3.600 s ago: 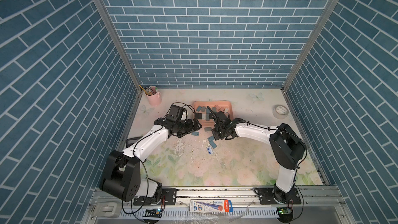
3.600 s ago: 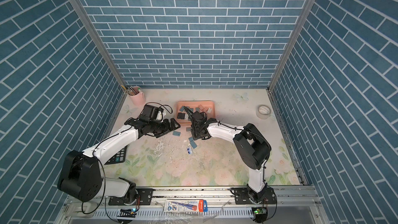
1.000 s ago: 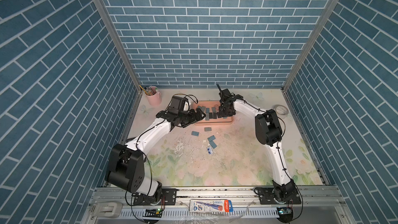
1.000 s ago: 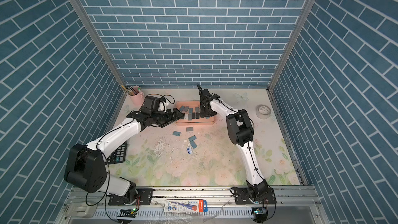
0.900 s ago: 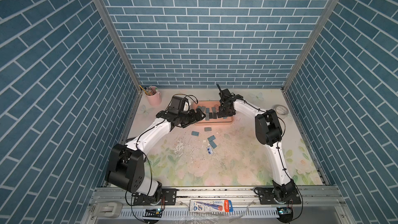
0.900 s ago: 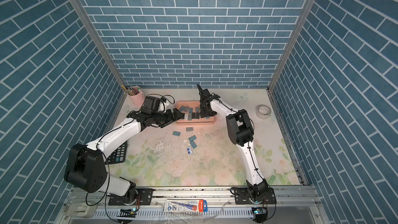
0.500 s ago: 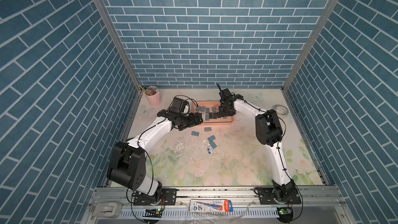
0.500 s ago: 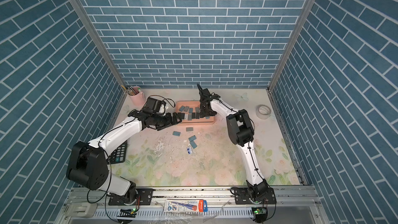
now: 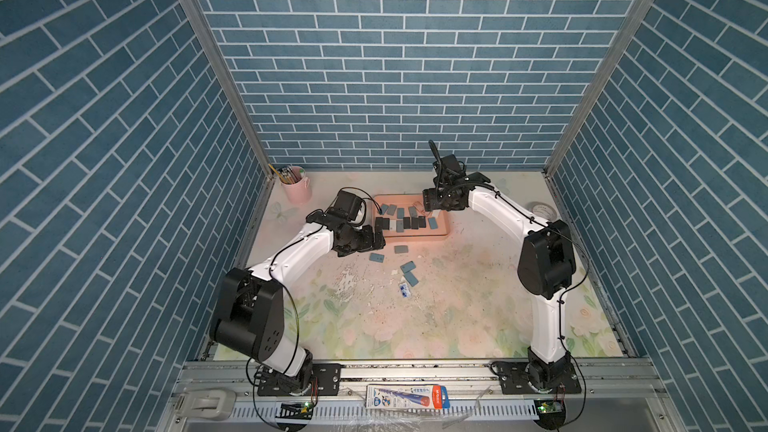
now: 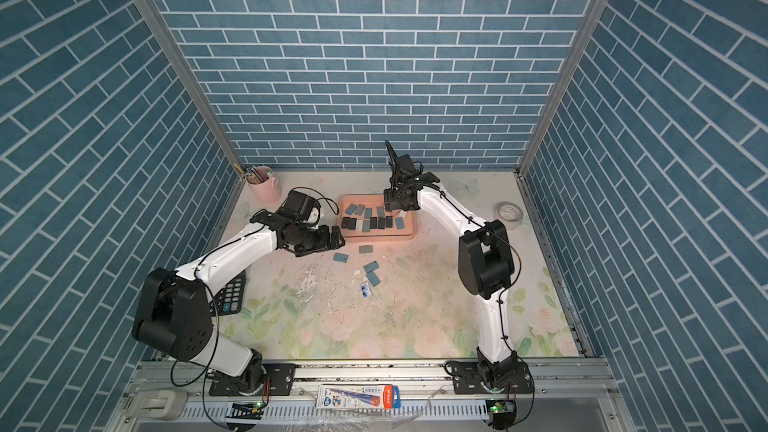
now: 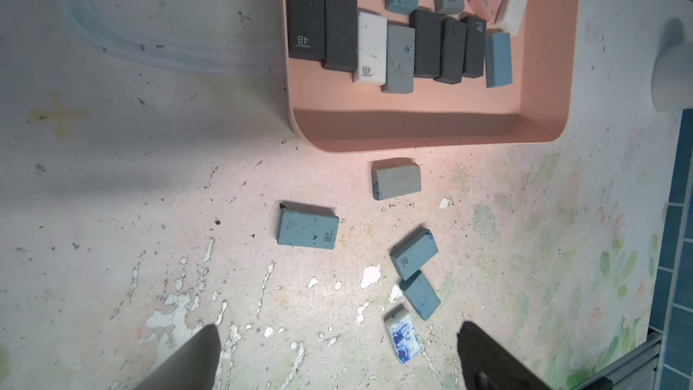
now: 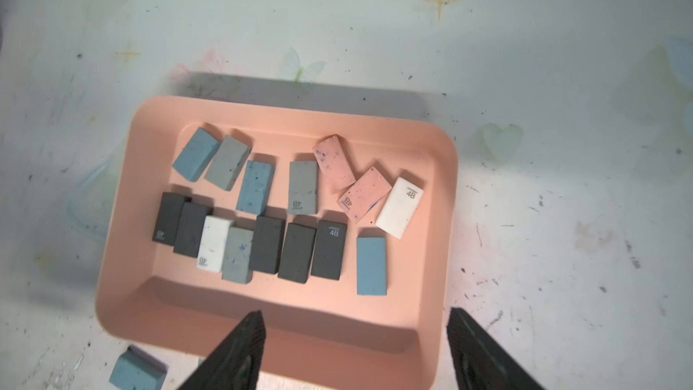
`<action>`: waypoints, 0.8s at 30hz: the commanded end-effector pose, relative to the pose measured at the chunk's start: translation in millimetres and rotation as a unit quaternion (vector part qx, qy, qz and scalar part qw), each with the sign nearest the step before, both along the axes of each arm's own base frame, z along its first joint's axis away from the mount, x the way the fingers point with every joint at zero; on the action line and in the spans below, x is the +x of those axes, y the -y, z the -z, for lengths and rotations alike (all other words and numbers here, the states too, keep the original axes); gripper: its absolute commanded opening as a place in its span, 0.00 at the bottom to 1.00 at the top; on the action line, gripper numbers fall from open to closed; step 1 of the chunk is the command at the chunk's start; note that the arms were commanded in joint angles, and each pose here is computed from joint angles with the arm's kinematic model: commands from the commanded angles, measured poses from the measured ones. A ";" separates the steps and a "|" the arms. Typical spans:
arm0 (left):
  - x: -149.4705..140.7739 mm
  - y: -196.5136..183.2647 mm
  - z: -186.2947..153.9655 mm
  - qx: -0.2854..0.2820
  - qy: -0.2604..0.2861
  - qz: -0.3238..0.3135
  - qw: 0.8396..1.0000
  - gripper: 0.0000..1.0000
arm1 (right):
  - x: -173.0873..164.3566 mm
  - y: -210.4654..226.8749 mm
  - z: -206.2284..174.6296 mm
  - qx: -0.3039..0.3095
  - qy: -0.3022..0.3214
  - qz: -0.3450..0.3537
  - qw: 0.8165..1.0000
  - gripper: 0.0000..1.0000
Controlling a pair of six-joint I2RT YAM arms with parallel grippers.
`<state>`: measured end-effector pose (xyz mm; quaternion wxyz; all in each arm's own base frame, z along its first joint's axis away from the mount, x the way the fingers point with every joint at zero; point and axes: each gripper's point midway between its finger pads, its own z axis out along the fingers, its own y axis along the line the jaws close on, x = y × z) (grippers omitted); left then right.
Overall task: Put the eraser in the storage box
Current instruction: Place the eraser at the center of the board, then pick up the eraser from the center of the board.
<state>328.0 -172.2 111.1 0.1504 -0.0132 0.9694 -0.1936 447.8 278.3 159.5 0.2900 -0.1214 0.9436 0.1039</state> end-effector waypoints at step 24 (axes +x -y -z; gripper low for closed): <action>16.0 10.3 82.2 0.222 -0.072 0.135 0.963 0.97 | -92.5 66.3 2.0 -0.001 0.035 0.003 0.999 0.99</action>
